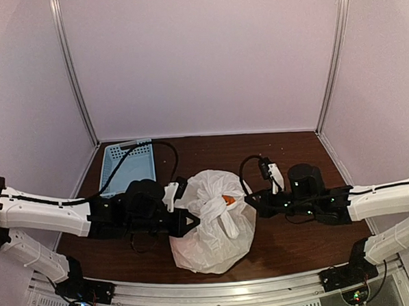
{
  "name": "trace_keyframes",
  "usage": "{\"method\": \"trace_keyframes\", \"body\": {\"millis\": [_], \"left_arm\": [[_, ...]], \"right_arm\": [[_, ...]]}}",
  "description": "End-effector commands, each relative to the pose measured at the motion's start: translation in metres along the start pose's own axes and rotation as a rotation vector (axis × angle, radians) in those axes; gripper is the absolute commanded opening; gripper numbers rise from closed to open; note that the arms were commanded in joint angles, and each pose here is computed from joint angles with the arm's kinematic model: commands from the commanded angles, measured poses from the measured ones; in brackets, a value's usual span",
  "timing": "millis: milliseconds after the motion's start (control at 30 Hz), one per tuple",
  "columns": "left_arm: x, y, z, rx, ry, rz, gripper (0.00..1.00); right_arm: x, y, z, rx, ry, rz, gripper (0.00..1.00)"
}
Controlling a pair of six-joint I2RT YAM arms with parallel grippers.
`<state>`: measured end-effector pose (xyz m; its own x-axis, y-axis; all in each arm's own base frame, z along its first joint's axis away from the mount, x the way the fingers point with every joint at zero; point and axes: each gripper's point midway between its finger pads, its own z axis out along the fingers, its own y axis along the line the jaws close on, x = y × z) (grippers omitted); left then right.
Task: Untie the knot of the plastic bag and take out the fruit
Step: Untie the bag handles from the takeout bag.
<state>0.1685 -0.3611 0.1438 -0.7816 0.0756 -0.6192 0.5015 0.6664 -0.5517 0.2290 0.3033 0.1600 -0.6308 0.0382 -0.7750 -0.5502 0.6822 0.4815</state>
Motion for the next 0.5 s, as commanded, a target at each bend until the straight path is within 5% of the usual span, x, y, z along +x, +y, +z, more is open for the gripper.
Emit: {"method": "trace_keyframes", "body": {"millis": [0,400,467], "left_arm": [[0.003,0.02,-0.007,-0.063,-0.006,-0.029,0.0],[0.0,0.018,-0.013,-0.036,-0.017,-0.009,0.0],[-0.001,0.013,-0.013,-0.013,-0.018,0.007,0.0]], "right_arm": [[0.001,-0.012,-0.004,0.055,-0.014,0.014,0.0],[-0.003,0.0,-0.005,-0.006,-0.019,0.019,0.0],[-0.006,0.008,-0.006,-0.039,-0.02,0.016,0.06]]}}
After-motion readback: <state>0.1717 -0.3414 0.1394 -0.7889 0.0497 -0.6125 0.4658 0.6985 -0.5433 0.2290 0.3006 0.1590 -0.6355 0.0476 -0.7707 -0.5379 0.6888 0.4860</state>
